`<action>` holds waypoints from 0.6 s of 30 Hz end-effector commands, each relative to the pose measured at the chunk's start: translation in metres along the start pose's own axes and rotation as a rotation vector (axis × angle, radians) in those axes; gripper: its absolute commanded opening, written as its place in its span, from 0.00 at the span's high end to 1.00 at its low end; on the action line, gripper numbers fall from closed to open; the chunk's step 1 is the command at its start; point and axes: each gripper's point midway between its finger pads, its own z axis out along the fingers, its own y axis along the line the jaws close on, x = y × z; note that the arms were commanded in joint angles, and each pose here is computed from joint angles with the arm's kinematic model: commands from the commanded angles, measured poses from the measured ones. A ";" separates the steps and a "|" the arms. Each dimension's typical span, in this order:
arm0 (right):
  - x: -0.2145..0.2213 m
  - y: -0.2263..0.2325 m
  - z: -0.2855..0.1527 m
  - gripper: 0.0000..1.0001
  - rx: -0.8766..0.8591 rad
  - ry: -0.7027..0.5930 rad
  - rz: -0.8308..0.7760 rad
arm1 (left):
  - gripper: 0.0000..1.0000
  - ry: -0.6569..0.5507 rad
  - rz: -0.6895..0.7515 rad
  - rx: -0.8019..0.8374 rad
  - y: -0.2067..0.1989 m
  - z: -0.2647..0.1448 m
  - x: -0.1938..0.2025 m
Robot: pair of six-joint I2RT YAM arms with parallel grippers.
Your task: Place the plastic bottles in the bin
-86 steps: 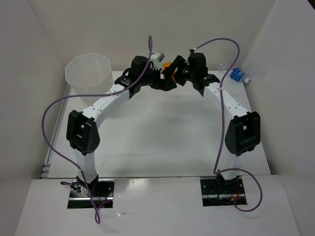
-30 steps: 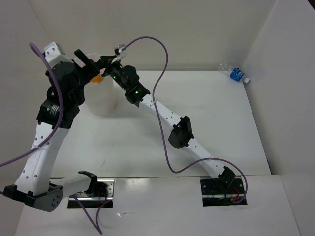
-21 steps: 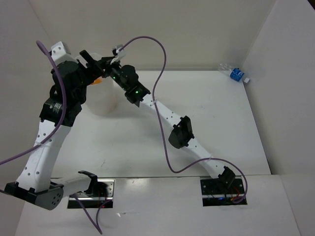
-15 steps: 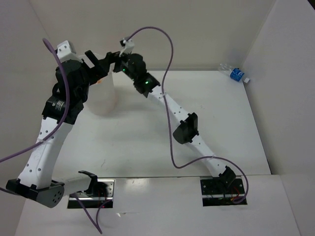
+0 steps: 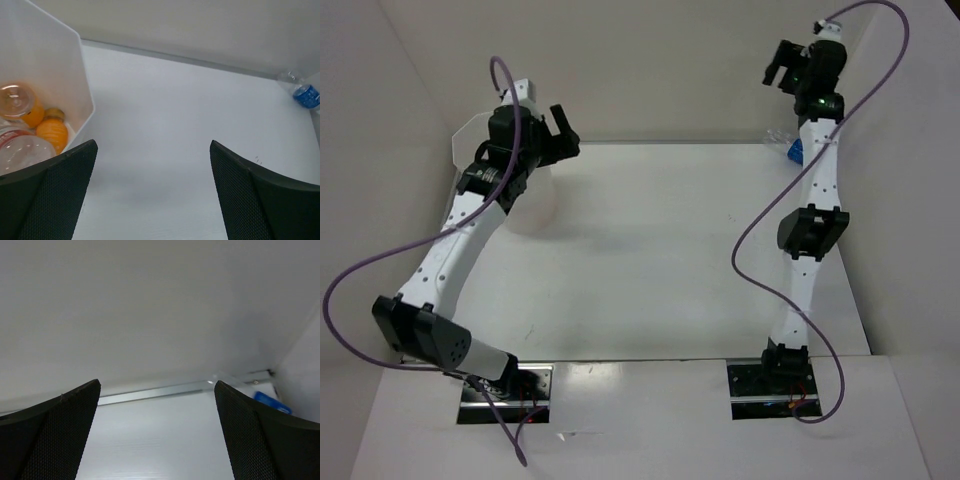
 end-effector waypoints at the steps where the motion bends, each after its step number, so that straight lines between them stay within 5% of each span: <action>1: 0.075 -0.071 0.022 0.00 0.073 0.183 0.009 | 0.00 0.012 0.038 0.069 -0.014 0.022 0.000; 2: 0.061 -0.080 0.019 0.00 0.071 0.150 -0.022 | 0.00 0.022 0.058 0.076 -0.019 0.028 0.004; 11: 0.175 -0.168 0.054 0.00 0.140 0.354 -0.366 | 0.00 0.103 0.124 0.085 -0.018 0.043 0.032; 18: 0.186 -0.216 0.061 0.00 0.232 0.339 -0.441 | 0.00 0.193 0.132 0.086 -0.014 0.054 0.060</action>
